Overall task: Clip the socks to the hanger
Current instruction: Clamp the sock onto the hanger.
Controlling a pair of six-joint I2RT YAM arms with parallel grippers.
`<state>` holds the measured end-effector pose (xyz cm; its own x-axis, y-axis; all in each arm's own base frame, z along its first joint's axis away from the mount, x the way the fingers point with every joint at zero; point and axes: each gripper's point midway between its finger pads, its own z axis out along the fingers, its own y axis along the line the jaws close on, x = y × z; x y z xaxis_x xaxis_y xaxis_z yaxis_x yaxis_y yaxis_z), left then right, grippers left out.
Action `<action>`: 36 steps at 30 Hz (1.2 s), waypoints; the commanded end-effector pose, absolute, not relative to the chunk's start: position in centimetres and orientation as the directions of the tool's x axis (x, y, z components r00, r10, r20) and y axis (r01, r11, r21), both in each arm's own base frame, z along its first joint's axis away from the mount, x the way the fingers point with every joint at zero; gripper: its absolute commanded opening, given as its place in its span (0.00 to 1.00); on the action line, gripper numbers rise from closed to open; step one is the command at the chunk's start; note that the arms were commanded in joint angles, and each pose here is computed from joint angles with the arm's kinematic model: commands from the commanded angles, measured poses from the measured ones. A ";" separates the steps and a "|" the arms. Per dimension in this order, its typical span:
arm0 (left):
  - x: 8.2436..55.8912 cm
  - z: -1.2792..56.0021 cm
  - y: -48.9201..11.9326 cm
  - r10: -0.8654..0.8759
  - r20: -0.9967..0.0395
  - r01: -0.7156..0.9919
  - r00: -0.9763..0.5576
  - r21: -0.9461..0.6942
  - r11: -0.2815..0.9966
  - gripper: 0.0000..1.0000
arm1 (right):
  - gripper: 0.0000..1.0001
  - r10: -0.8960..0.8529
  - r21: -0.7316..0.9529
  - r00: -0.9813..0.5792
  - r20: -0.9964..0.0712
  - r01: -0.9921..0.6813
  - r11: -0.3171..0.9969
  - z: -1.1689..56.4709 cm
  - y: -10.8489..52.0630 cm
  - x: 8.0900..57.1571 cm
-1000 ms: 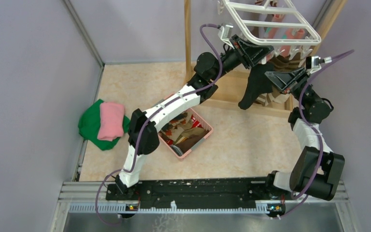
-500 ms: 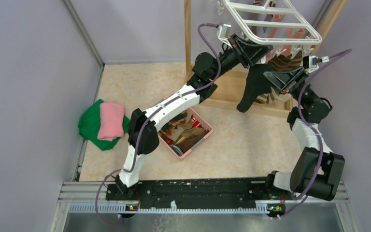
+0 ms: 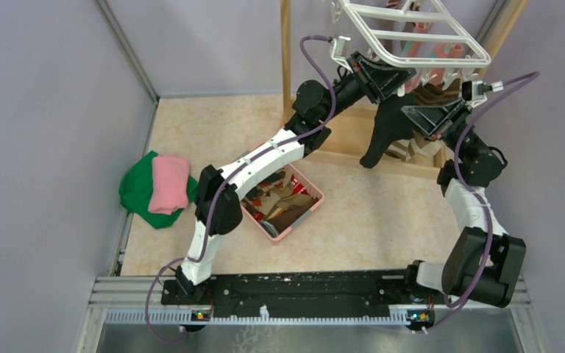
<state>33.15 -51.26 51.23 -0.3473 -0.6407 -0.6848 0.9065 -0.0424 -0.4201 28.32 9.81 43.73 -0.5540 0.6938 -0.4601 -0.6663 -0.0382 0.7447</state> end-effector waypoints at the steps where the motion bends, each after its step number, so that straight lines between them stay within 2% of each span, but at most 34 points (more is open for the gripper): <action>1: 31.2 54.9 -49.1 -0.687 -0.655 0.932 -0.316 -0.351 -0.094 0.01 | 0.00 0.673 0.517 -0.392 -0.628 -0.856 -0.016 47.1 10.8 24.1; 19: 30.9 54.7 -49.1 -0.677 -0.659 0.932 -0.327 -0.342 -0.118 0.00 | 0.00 0.680 0.497 -0.375 -0.630 -0.868 -0.019 48.2 10.6 24.6; 29: 30.5 54.9 -48.8 -0.678 -0.656 0.932 -0.333 -0.337 -0.133 0.00 | 0.00 0.672 0.434 -0.301 -0.677 -0.900 0.034 49.2 10.2 25.0; 36: 30.2 55.3 -48.4 -0.681 -0.650 0.932 -0.339 -0.333 -0.145 0.01 | 0.00 0.629 0.429 -0.289 -0.722 -0.900 0.079 47.8 10.4 26.0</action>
